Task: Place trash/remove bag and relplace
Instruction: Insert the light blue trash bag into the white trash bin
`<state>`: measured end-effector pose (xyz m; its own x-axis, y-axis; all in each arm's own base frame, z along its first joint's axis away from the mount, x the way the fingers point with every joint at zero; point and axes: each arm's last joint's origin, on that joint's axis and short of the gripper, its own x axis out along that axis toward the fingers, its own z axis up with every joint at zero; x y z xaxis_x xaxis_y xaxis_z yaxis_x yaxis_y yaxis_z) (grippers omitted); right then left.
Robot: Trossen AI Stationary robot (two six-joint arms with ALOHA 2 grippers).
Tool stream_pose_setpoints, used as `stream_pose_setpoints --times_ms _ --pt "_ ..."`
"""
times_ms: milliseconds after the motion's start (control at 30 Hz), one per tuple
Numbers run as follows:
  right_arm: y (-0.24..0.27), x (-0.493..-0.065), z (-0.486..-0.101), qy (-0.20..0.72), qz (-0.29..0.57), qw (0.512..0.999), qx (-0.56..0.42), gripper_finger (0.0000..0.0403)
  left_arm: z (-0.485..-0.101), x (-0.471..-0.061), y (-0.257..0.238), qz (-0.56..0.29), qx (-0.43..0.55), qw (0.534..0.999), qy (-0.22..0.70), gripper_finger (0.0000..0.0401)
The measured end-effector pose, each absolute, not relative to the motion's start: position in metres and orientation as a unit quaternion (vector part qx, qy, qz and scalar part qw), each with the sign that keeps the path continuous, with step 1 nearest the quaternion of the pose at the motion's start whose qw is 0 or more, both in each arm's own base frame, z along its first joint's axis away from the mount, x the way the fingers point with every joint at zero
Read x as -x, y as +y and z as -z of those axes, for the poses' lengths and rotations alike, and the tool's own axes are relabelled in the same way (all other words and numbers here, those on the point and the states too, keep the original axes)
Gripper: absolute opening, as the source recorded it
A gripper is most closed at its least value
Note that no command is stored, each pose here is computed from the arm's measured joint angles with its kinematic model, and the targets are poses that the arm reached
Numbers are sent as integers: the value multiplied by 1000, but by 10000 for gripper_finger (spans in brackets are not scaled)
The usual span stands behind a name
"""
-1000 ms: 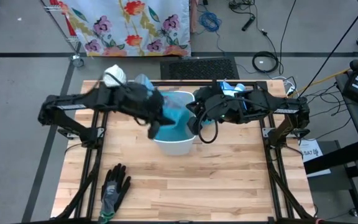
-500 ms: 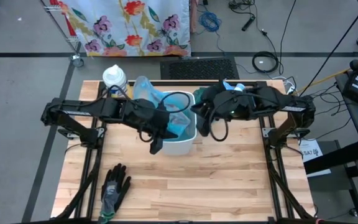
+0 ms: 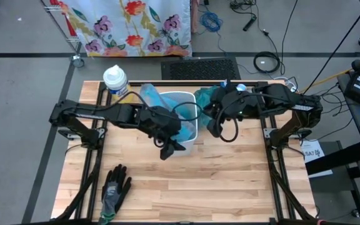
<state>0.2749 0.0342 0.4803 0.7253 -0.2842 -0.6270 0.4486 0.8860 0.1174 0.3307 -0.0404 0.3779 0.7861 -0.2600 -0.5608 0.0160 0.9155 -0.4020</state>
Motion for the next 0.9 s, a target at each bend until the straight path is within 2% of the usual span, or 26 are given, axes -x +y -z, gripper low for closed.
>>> stream_pose_setpoints --times_ms 200,400,700,900 --pt "34 -274 -479 321 201 917 -127 50 -409 -318 -39 76 190 940 273 198" --pt "33 -274 -480 319 198 919 -120 50 -433 -302 -34 33 159 955 249 199" --pt "32 -281 -486 280 189 933 -121 50 -442 -273 -26 -50 127 944 299 199" --pt "13 -308 -479 266 181 935 -149 50 -474 -240 -21 -72 183 951 238 199"
